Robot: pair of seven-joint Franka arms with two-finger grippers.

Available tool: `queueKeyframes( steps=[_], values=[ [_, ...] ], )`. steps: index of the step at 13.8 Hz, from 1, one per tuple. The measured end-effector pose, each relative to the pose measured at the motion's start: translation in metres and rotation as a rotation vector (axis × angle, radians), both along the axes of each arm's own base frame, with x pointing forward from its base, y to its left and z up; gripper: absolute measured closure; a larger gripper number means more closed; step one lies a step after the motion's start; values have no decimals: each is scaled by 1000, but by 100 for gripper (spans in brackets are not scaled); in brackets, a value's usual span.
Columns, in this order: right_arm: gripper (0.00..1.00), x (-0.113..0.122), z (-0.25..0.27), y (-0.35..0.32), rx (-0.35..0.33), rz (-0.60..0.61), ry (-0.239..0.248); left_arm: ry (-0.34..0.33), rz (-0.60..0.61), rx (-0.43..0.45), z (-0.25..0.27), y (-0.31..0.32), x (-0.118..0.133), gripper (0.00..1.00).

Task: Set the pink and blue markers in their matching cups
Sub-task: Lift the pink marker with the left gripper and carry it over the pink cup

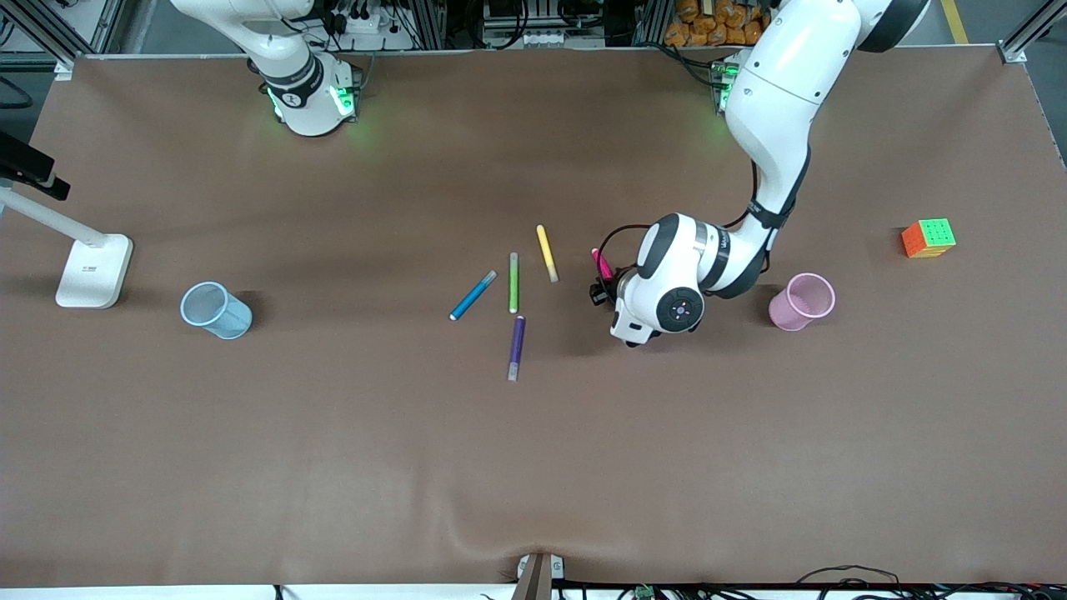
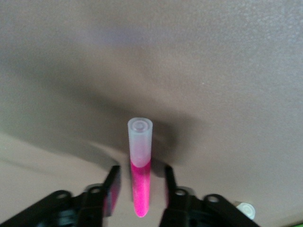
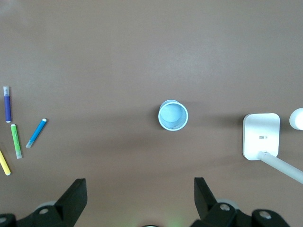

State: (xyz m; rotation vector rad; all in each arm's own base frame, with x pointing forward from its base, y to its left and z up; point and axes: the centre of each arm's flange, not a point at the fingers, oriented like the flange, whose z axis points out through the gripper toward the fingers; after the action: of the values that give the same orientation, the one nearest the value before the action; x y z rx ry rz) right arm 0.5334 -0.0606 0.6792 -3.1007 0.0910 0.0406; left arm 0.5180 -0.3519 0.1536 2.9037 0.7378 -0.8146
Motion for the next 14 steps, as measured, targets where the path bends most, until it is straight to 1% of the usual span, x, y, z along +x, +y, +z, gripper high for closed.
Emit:
queueKeyframes(
  steps=[1, 2, 5, 7, 9, 10, 12, 13, 14],
  values=[
    [0, 0, -1, 0, 0, 0, 1, -1, 0, 0, 0, 0, 0, 77],
    [0, 2, -3, 1, 1, 3, 5, -2, 2, -1, 1, 0, 1, 83],
    [0, 10, -13, 9, 2, 17, 24, -24, 16, -6, 9, 5, 10, 83],
    [0, 18, -26, 13, 3, 30, 46, -60, 35, -21, 37, 13, 24, 83],
    [0, 29, -46, 15, 4, 36, 81, -76, 56, -27, 77, 37, 41, 83],
    [0, 35, -58, 15, 5, 37, 102, -92, 49, -12, 100, 55, 50, 83],
    [0, 47, -81, 16, 6, 42, 138, -142, 16, 47, 145, 91, 66, 83],
    [0, 52, -91, 20, 7, 50, 151, -178, 4, 72, 167, 105, 73, 83],
    [0, 59, -100, 28, 6, 65, 152, -214, -5, 92, 186, 115, 78, 83]
  ],
)
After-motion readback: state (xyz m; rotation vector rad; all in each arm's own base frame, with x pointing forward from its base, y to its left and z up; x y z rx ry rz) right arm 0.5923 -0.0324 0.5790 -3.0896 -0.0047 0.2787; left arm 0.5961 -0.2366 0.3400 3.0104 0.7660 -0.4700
